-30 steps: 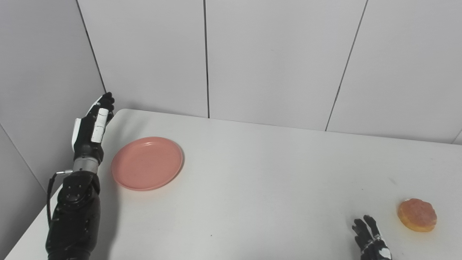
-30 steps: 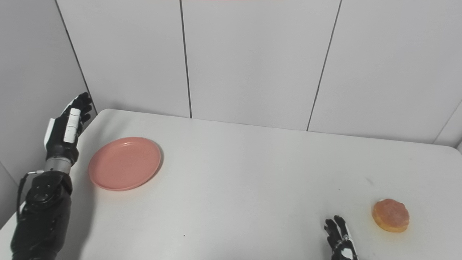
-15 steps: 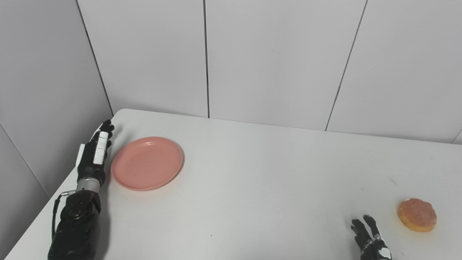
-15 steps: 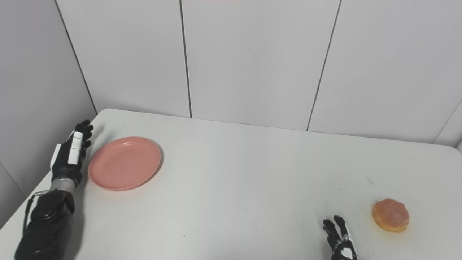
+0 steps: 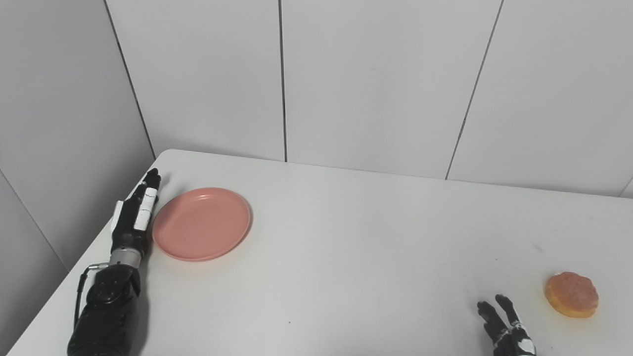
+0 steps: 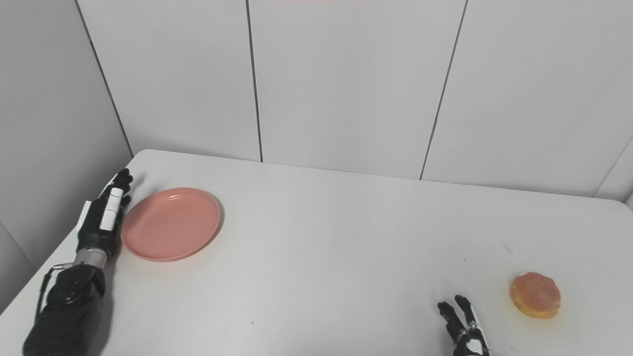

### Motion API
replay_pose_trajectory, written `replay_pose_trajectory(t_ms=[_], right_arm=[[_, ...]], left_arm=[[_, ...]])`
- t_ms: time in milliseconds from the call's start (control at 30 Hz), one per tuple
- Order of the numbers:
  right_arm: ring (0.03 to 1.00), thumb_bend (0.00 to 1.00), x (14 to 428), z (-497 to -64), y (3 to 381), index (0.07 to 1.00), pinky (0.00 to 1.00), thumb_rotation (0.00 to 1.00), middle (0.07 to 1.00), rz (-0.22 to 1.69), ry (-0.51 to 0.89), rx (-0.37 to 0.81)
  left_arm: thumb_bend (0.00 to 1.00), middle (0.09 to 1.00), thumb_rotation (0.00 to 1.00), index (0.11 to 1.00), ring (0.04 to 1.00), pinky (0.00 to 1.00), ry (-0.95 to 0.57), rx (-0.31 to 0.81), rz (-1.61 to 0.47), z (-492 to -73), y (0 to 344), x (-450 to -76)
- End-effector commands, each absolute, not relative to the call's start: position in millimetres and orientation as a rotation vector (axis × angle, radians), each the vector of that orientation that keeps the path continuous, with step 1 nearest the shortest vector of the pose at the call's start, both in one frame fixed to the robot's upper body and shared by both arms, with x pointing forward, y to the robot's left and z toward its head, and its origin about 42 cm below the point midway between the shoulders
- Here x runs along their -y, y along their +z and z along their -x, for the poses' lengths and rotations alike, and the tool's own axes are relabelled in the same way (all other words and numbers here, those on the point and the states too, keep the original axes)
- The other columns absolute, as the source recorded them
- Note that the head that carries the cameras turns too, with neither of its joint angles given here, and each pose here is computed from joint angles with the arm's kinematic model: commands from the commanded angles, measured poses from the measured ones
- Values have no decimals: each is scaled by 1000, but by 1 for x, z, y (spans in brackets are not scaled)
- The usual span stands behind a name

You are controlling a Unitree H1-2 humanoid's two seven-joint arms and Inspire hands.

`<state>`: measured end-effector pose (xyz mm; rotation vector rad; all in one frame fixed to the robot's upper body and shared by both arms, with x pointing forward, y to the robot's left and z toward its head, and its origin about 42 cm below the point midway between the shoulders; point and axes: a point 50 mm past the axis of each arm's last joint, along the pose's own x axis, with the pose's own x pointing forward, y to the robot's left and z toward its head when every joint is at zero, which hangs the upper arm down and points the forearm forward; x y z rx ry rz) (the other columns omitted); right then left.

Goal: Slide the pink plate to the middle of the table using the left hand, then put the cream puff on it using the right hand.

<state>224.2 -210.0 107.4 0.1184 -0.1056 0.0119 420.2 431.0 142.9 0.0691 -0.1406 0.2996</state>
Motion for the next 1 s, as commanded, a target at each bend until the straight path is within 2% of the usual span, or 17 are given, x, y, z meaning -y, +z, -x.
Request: replay_pose_trajectory(t_ms=[0,333,467,667,967], right_arm=[[909,649,209,-210,84,908,972,1000,848,-122,15,-30],[907,661,207,-210,85,901,971,1000,838,-123,15,-29],[909,649,206,-209,85,906,980,1000,841,-127,18,-30],[904,656,205,-209,86,902,970,1000,837,-129,19,-34],[899,663,203,-208,87,903,968,1000,824,-124,19,-31]], left_arm=[[910,973,878,904,995,1000,269,173,-75,-424,152,-429],[859,965,910,902,980,962,209,175,-42,-423,152,-408],[885,926,878,860,958,949,189,177,-20,-421,153,-396],[876,902,890,844,931,916,173,175,-11,-423,150,-385],[887,907,876,852,934,911,136,173,34,-424,149,-361]])
